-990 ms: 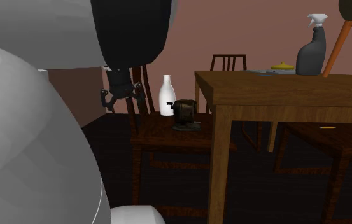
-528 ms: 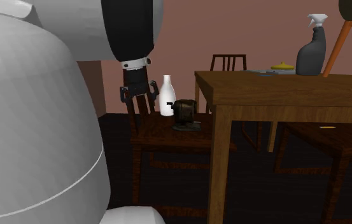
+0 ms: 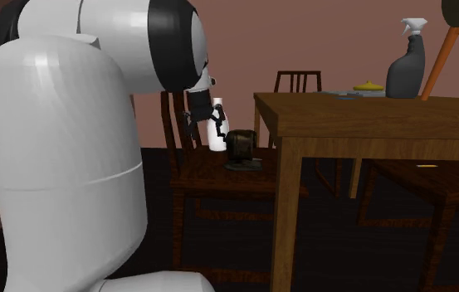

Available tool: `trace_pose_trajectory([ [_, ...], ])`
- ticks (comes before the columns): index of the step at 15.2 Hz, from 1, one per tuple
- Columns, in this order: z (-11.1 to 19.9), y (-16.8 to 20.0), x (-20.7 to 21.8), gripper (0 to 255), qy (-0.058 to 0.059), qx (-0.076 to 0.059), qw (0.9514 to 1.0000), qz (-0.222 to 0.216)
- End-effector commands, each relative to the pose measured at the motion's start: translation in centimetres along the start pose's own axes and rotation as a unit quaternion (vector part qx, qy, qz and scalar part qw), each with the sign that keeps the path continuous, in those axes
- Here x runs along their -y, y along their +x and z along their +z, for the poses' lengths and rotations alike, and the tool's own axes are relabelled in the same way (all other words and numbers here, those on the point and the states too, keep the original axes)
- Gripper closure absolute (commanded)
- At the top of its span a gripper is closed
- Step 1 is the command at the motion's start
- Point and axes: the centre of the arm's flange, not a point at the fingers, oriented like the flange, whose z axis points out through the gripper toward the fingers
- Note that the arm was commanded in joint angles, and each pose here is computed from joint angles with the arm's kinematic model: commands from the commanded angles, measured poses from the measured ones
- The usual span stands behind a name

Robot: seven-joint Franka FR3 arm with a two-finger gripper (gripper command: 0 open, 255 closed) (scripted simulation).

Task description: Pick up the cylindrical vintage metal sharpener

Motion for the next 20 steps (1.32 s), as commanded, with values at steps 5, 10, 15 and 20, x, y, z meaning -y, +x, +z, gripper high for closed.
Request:
trace_pose_trajectory([
  [5,1.2,4.9,-6.1,0,-0.006,0.007,1.0,0.003],
  [10,2.5,7.5,-9.4,0,-0.009,0.011,0.9999,0.005],
  [15,5.1,7.5,-8.9,0,-0.009,0.011,0.9999,0.005],
  [20,5.9,7.5,-8.8,255,-0.009,0.011,0.9999,0.005],
])
